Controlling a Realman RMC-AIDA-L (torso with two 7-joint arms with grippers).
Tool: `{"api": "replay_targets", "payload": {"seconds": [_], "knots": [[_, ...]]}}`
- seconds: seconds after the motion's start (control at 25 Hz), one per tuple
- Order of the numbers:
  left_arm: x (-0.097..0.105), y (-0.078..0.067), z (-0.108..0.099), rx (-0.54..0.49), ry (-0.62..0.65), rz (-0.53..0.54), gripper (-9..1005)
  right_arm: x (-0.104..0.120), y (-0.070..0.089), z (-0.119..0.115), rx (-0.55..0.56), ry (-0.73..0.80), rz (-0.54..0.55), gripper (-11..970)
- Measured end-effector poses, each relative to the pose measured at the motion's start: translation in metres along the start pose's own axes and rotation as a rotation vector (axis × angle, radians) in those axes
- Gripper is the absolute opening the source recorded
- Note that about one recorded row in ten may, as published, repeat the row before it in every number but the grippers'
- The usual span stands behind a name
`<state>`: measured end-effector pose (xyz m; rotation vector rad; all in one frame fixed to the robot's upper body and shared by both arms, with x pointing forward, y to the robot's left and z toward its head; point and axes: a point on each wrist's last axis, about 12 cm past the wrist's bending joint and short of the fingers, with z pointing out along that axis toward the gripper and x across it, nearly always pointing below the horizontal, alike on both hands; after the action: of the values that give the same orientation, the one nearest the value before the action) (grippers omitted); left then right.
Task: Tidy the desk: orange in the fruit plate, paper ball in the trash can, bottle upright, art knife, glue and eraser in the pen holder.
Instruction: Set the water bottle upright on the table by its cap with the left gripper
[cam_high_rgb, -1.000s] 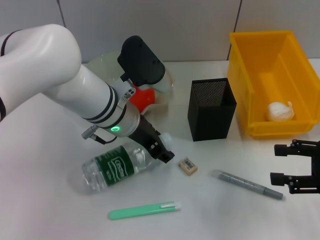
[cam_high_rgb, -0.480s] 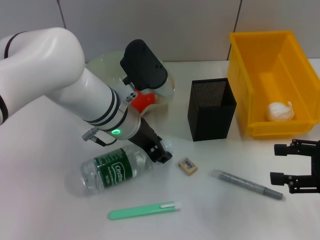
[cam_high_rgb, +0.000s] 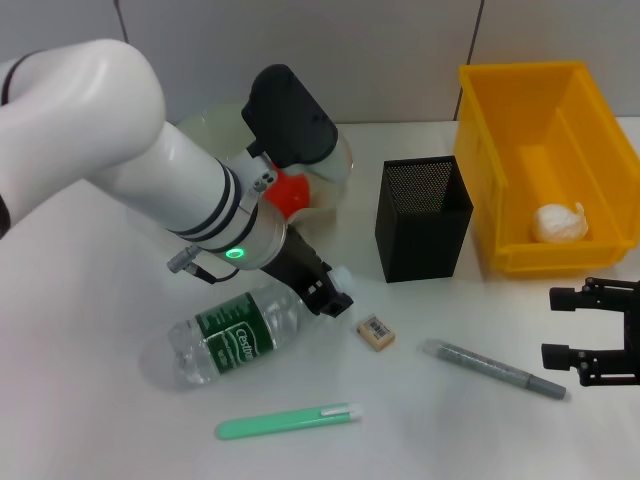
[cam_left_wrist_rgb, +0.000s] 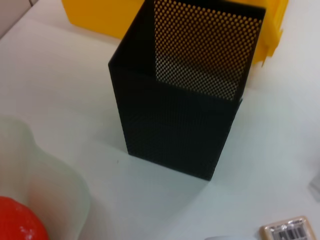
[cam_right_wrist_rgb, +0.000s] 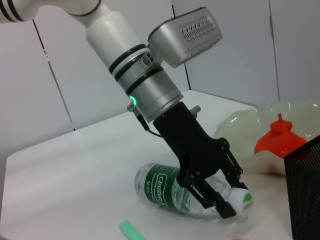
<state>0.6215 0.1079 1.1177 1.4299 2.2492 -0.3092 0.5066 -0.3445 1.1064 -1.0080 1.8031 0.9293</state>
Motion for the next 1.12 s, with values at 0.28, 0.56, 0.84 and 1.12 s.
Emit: {"api": "replay_targets", "payload": {"seconds": [0.28, 0.56, 0.84, 1.12], "knots": [[-0.002, 0.004, -0.026, 0.04, -0.078, -0.048, 447, -0.001, 0.0, 0.0, 0.0, 0.0, -0.002, 786], [0.004, 0.012, -0.054, 0.098, -0.165, -0.086, 446, -0.001, -0.001, 0.0, 0.001, 0.001, -0.004, 786], [0.014, 0.022, -0.079, 0.131, -0.246, -0.101, 446, -0.002, -0.002, 0.0, 0.001, 0.002, -0.006, 786], [0.029, 0.033, -0.101, 0.156, -0.322, -0.112, 445, -0.003, -0.003, 0.001, 0.006, 0.005, -0.002, 786]]}}
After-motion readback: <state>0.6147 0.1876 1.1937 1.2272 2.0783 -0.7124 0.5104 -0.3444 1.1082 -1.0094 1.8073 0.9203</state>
